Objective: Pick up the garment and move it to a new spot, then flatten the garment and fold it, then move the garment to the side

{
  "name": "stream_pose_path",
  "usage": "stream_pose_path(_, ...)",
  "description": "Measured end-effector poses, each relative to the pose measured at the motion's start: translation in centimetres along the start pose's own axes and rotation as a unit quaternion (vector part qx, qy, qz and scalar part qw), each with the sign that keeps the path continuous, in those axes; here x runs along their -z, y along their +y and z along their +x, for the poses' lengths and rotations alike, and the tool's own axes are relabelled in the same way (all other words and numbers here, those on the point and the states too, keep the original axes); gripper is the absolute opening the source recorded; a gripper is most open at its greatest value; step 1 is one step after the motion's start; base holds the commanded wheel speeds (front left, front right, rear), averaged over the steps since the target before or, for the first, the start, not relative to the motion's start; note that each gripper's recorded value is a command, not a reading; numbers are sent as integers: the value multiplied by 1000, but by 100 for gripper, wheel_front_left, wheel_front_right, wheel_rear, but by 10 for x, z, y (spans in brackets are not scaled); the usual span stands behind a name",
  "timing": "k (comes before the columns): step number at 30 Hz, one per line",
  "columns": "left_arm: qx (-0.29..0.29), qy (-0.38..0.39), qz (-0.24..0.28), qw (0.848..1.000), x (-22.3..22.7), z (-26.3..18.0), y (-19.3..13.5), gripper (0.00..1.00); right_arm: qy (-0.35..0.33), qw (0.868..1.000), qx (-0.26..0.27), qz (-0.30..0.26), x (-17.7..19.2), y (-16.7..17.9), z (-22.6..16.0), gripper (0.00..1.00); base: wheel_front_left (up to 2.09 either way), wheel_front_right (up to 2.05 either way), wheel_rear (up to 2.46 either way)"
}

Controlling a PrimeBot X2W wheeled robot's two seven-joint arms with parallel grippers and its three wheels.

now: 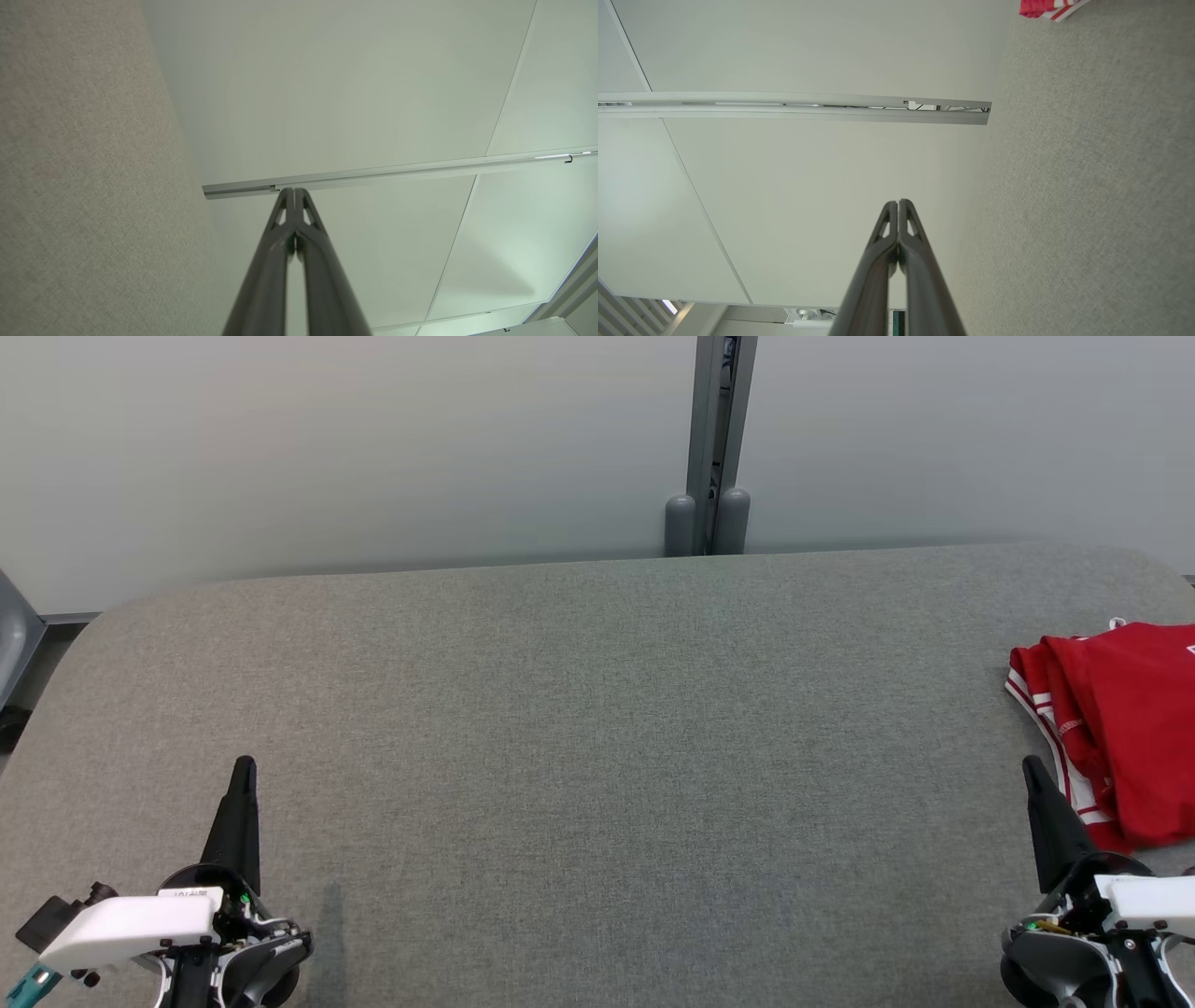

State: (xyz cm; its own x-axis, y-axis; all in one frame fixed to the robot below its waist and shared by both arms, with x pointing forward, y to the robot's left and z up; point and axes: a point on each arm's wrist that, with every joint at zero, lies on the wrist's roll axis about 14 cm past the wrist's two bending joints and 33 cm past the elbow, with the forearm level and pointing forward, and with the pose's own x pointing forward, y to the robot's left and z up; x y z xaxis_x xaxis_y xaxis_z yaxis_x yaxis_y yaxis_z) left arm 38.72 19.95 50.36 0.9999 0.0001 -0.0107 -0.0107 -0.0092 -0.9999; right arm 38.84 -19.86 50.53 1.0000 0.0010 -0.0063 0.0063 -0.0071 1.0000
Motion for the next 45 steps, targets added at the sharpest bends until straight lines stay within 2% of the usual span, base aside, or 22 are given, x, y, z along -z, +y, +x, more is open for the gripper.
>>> stream_pose_path(45,0,0,1,1000,0,0,0,0,0,1000,0,0,0,0,0,0,0,0,0)
